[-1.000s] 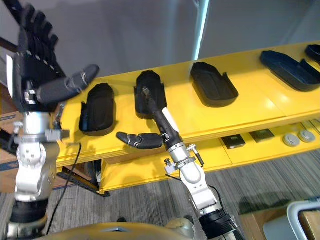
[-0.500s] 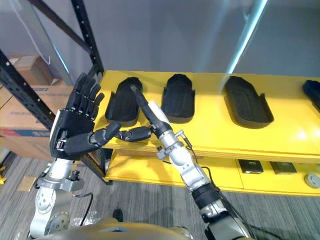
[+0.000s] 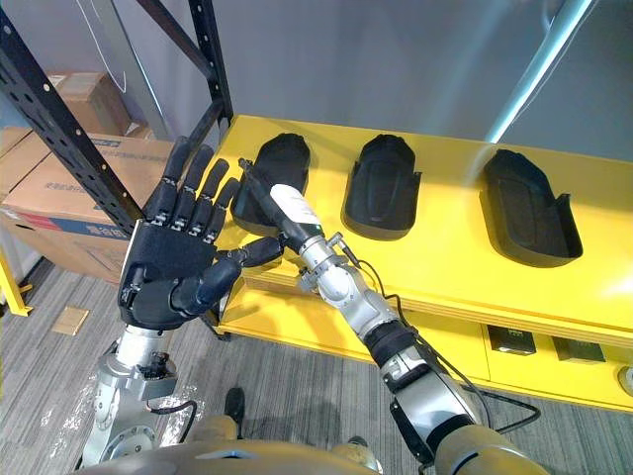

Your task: Walk over and take three plastic housings, then place them on the shelf

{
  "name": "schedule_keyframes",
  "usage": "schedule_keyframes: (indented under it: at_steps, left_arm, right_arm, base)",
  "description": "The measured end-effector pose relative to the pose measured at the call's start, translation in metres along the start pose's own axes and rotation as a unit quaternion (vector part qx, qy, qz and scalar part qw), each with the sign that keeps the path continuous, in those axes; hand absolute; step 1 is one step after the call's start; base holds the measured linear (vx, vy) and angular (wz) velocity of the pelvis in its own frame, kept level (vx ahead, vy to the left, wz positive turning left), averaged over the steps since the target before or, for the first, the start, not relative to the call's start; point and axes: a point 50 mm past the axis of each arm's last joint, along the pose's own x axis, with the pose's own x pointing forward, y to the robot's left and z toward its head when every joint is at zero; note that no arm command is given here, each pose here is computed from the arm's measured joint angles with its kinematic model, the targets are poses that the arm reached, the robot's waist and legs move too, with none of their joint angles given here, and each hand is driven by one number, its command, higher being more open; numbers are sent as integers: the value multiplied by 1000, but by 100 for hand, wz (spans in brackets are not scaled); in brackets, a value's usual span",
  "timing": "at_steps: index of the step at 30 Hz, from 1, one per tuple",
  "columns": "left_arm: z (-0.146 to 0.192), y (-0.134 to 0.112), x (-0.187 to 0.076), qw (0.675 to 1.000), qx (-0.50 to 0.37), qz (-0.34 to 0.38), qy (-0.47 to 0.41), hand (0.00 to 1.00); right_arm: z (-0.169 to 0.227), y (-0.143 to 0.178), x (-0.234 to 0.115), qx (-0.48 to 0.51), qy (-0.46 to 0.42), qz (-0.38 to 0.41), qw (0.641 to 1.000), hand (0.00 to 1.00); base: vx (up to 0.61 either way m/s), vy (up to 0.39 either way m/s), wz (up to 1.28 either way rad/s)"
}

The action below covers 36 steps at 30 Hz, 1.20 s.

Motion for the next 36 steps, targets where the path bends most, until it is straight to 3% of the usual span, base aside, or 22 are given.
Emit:
schedule_keyframes:
  at_steps: [7, 13, 36]
  left_arm:
    - [-1, 1, 0, 998, -51, 18, -12, 100]
    - [-3, -1, -1, 998, -58, 17, -9, 100]
    - [-24, -8, -4, 992, -115, 29, 32, 100]
  right_arm:
    - [-7, 5, 5, -91, -1, 33, 995, 100]
    - [-14, -3, 14, -156, 22, 12, 987, 100]
    - [-14, -27, 28, -111, 43, -47, 992, 100]
  base:
    - [-18, -6, 3]
    - [-38, -23, 3]
    - [-40, -14, 0]
